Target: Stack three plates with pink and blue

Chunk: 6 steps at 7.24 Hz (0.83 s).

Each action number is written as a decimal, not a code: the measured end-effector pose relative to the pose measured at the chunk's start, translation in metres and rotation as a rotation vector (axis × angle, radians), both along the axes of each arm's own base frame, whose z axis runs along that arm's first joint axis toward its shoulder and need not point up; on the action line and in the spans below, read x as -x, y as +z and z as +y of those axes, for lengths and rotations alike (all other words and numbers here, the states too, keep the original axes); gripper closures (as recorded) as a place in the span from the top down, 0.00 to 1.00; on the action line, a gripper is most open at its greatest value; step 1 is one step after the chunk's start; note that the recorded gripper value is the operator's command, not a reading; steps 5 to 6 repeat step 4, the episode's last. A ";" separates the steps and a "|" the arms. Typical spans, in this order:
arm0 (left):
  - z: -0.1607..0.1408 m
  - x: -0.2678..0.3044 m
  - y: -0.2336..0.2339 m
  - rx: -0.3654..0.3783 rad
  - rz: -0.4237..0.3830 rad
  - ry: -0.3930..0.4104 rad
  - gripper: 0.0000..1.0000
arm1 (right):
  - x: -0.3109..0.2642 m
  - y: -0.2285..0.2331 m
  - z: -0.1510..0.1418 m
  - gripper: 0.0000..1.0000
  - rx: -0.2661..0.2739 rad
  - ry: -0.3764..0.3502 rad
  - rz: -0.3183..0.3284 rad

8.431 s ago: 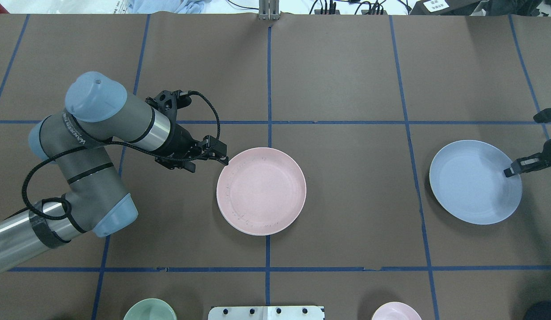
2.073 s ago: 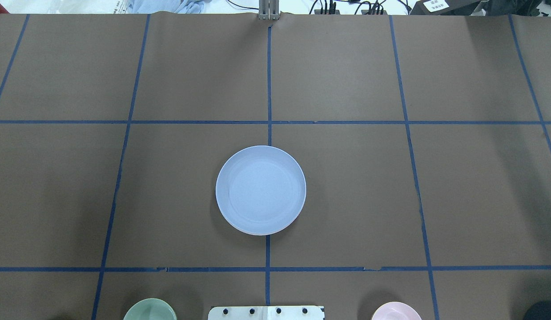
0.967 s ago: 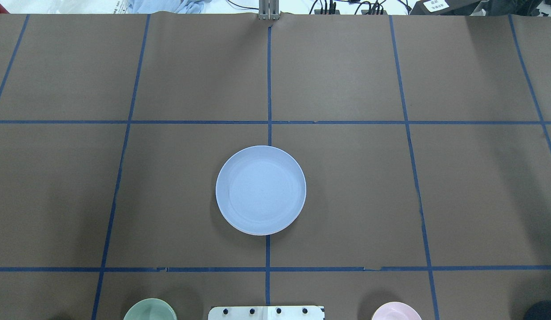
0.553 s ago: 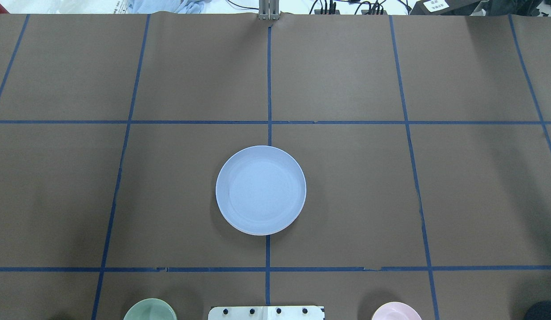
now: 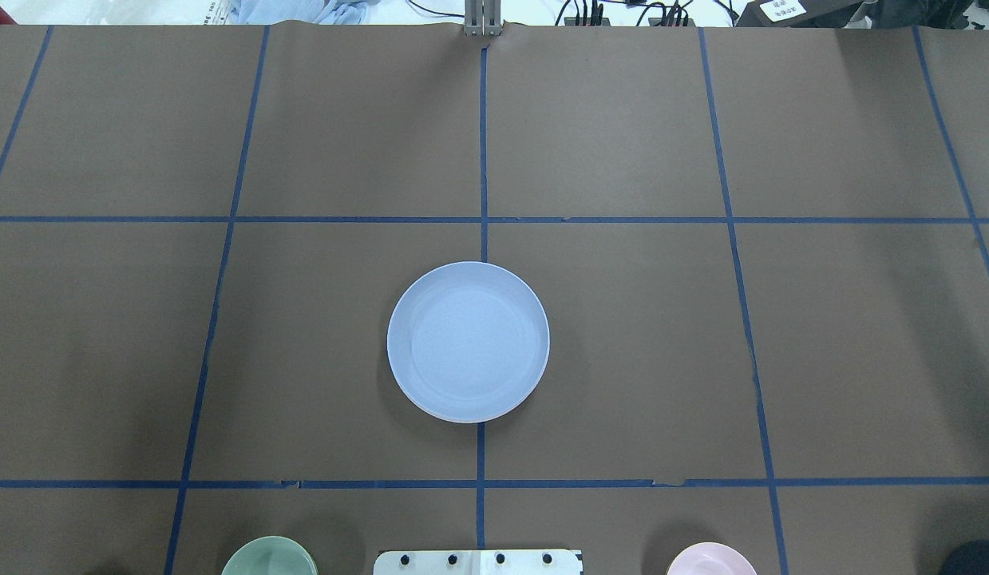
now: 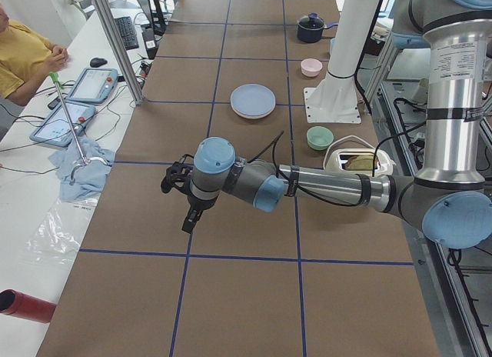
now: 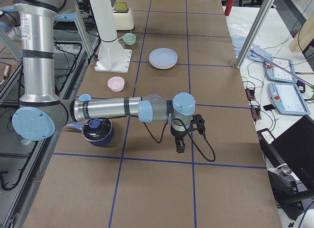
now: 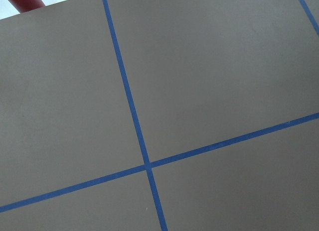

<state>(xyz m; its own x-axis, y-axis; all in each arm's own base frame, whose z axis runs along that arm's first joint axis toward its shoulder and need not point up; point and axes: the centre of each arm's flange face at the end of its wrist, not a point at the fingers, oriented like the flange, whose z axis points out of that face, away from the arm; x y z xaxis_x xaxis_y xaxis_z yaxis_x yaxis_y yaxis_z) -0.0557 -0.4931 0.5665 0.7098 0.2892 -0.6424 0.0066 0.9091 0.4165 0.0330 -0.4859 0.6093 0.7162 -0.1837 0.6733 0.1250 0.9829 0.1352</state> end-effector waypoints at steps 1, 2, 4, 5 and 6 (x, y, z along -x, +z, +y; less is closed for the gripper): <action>0.000 0.000 0.000 -0.004 0.000 0.001 1.00 | 0.000 0.003 -0.001 1.00 0.005 0.000 0.000; 0.000 0.000 -0.001 -0.006 0.000 0.002 1.00 | 0.000 0.004 -0.001 1.00 0.007 0.000 0.000; 0.000 0.000 -0.004 -0.008 0.001 -0.001 1.00 | 0.000 0.005 -0.001 1.00 0.007 0.000 -0.001; 0.000 0.000 -0.004 -0.008 0.001 -0.001 1.00 | 0.000 0.005 -0.001 1.00 0.007 0.000 -0.001; 0.000 0.000 -0.004 -0.008 0.001 -0.001 1.00 | 0.000 0.005 -0.001 1.00 0.007 0.000 -0.001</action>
